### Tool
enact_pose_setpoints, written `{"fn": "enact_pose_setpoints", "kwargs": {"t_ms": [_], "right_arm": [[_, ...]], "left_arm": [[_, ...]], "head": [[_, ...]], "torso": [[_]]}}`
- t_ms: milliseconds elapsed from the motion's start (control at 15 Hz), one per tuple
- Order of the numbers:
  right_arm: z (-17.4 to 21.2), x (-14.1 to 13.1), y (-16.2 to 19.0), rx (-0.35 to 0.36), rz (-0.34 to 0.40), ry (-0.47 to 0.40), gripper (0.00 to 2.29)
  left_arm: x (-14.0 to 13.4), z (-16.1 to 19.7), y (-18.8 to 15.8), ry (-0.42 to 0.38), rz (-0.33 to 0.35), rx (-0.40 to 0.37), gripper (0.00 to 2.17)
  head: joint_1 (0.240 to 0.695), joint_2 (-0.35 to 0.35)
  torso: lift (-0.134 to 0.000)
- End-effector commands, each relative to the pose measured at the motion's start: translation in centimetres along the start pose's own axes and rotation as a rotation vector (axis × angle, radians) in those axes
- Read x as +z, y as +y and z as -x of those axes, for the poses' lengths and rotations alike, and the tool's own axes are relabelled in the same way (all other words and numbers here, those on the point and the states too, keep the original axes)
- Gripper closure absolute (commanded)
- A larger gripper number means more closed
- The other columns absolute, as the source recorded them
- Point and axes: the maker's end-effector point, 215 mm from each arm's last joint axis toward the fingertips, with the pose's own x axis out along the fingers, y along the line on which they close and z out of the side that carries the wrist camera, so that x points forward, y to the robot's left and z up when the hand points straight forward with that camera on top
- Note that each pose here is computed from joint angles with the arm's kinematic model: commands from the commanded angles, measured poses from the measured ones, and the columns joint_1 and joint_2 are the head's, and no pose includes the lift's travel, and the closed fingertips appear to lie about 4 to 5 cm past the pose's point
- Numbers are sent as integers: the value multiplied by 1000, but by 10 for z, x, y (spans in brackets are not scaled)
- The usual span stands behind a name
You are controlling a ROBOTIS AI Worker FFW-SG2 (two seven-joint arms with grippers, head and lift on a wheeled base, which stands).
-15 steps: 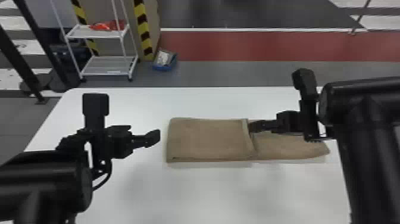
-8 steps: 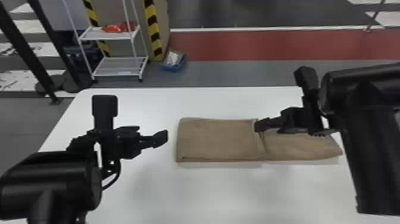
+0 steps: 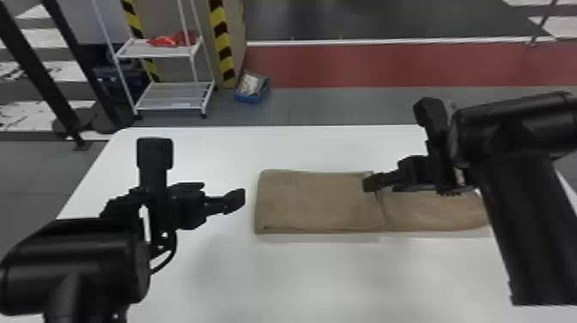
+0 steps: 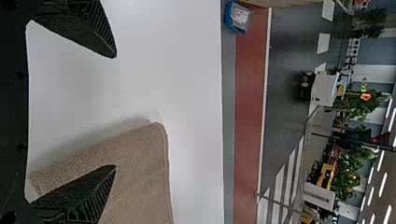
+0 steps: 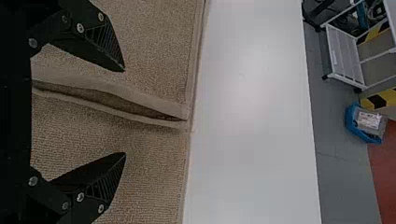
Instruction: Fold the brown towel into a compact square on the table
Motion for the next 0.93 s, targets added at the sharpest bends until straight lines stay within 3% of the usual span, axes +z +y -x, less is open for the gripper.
{"fn": "enact_pose_setpoints", "kwargs": {"t_ms": [0, 533, 867], "right_arm": [[-3, 7, 0, 2, 23, -22, 289], [-17, 5, 14, 24, 66, -2, 346], [-15, 4, 28, 72, 48, -5, 346]], "left_arm": [[-2, 0, 0, 2, 3, 0, 33], [-7, 2, 3, 8, 10, 4, 33], [-7, 3, 5, 7, 12, 5, 33]], "head": [[695, 75], [695, 88], [695, 109]], "torso": [[-124], [-124], [-124]]}}
